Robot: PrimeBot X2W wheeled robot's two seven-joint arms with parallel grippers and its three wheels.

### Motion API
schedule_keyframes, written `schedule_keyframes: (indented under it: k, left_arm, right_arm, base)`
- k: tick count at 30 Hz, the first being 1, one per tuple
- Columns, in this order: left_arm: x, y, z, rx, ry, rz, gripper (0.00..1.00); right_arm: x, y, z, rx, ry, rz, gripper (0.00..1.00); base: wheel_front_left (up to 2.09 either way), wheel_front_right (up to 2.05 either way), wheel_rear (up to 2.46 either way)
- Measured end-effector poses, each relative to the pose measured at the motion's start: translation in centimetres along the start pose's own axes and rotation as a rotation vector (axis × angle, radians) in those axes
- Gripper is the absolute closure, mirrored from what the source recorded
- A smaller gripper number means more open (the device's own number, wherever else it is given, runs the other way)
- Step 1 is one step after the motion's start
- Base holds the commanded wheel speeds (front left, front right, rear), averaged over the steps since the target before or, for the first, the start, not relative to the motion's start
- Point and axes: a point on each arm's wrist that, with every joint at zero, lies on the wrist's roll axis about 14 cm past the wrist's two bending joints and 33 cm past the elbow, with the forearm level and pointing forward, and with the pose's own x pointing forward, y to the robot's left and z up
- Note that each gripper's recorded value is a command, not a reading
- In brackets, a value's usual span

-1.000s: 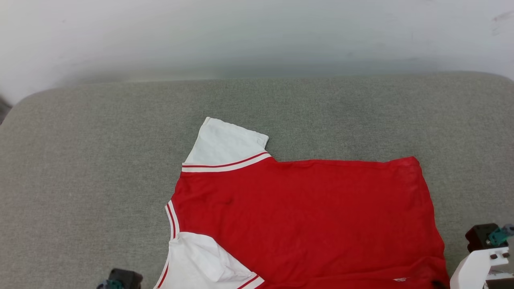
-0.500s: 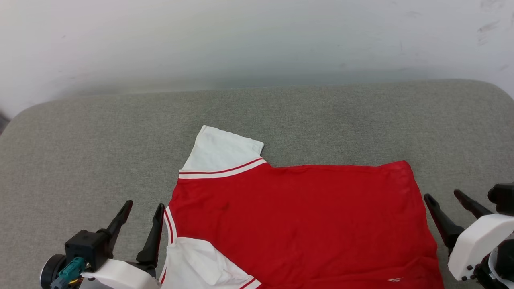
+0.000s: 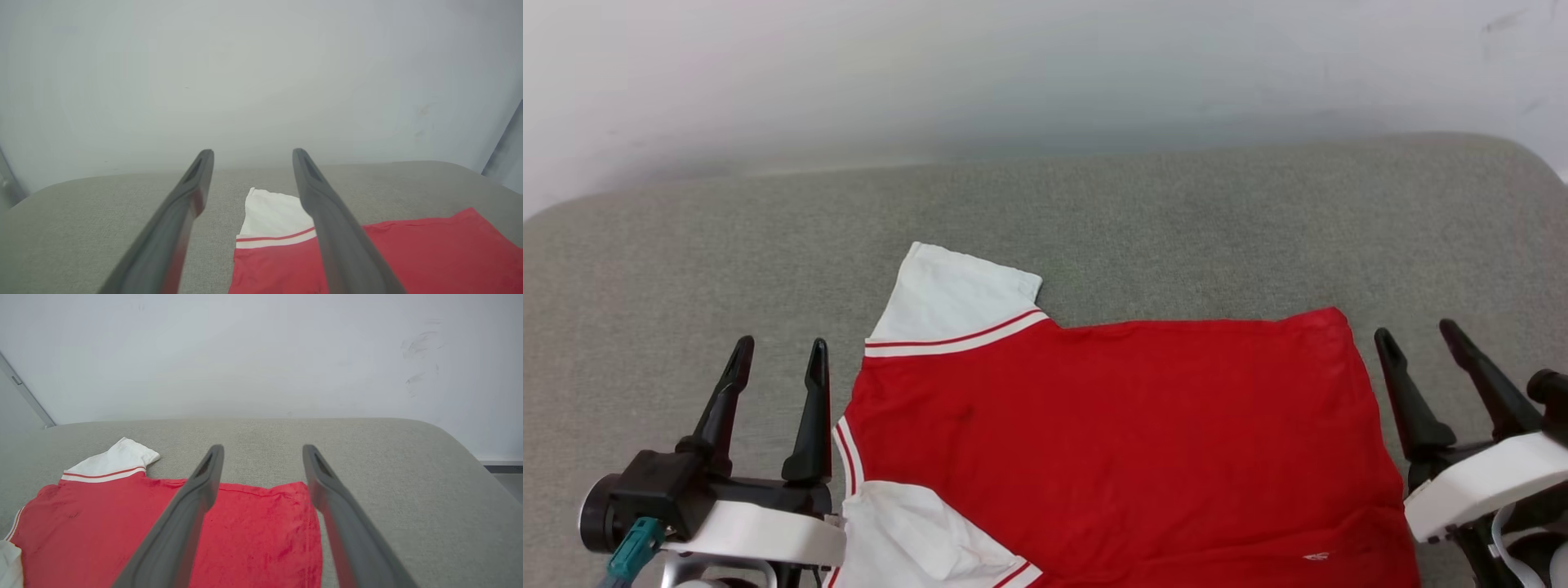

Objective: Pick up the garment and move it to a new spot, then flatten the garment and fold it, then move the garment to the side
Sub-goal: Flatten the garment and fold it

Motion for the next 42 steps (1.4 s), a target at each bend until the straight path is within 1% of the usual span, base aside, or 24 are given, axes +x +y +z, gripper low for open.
schedule_keyframes:
  k: [3, 5, 9, 12, 13, 19, 21, 23, 25, 27, 29, 31, 34, 36, 39, 42]
  left_arm:
    - [0.8, -0.4, -0.7, -0.005, 0.005, -0.027, 0.00]
    - [1.7, -0.4, -1.1, 0.004, 0.005, -0.048, 0.00]
    - [4.2, -0.6, -2.0, 0.031, 0.012, -0.122, 0.00]
    - [6.7, -1.0, -3.4, 0.068, 0.076, -0.214, 0.00]
    - [7.9, -1.0, -3.9, 0.061, 0.105, -0.232, 0.00]
    - [14.0, -0.9, -7.6, 0.139, 0.343, -0.350, 0.00]
    - [15.2, -1.0, -9.8, 0.171, 0.478, -0.384, 0.00]
    - [15.5, -1.2, -12.3, 0.123, 0.643, -0.401, 0.00]
    - [15.5, -1.0, -14.2, 0.129, 0.805, -0.421, 0.00]
    - [16.3, -0.4, -15.0, 0.143, 0.913, -0.423, 0.00]
    - [16.9, 0.2, -15.7, 0.178, 0.993, -0.422, 0.00]
    - [17.2, 0.2, -16.7, 0.181, 1.064, -0.425, 0.00]
    - [17.2, 0.5, -18.5, 0.170, 1.170, -0.400, 0.00]
    - [16.7, 1.1, -19.7, 0.197, 1.242, -0.392, 0.00]
    - [16.8, 1.3, -21.0, 0.202, 1.291, -0.381, 0.00]
    - [16.6, 1.0, -22.2, 0.200, 1.324, -0.394, 0.00]
  right_arm:
    - [0.4, -0.3, 0.2, -0.002, -0.028, -0.014, 0.00]
    - [0.6, -0.6, -0.2, -0.024, -0.026, -0.026, 0.00]
    - [1.1, -0.9, -0.8, -0.005, -0.023, -0.045, 0.00]
    - [1.5, -1.4, -1.5, -0.002, -0.008, -0.064, 0.00]
    - [1.6, -1.6, -1.8, -0.001, -0.003, -0.072, 0.00]
    - [2.2, -3.2, -4.5, 0.019, 0.070, -0.134, 0.00]
    - [2.5, -3.4, -5.3, 0.027, 0.083, -0.142, 0.00]
    - [2.7, -3.5, -6.2, 0.041, 0.100, -0.157, 0.00]
    - [2.4, -4.2, -7.6, 0.058, 0.144, -0.186, 0.00]
    - [2.2, -4.6, -8.7, 0.068, 0.172, -0.206, 0.00]
    - [2.4, -4.7, -9.4, 0.076, 0.185, -0.212, 0.00]
    - [2.5, -4.9, -9.8, 0.083, 0.191, -0.223, 0.00]
    - [2.0, -6.1, -10.6, 0.075, 0.213, -0.268, 0.00]
    - [2.0, -6.4, -10.9, 0.076, 0.215, -0.281, 0.00]
    - [2.0, -6.7, -11.3, 0.076, 0.226, -0.294, 0.00]
    - [1.8, -7.2, -11.5, 0.071, 0.230, -0.309, 0.00]
  base:
    - [0.00, 0.00, 0.00]
    - [0.00, 0.00, 0.00]
    - [0.00, 0.00, 0.00]
    - [0.00, 0.00, 0.00]
    - [0.00, 0.00, 0.00]
    - [0.00, 0.00, 0.00]
    - [0.00, 0.00, 0.00]
    - [0.00, 0.00, 0.00]
    - [0.00, 0.00, 0.00]
    - [0.00, 0.00, 0.00]
    - [0.00, 0.00, 0.00]
    - [0.00, 0.00, 0.00]
    - [0.00, 0.00, 0.00]
    - [0.00, 0.00, 0.00]
    - [0.00, 0.00, 0.00]
    - [0.00, 0.00, 0.00]
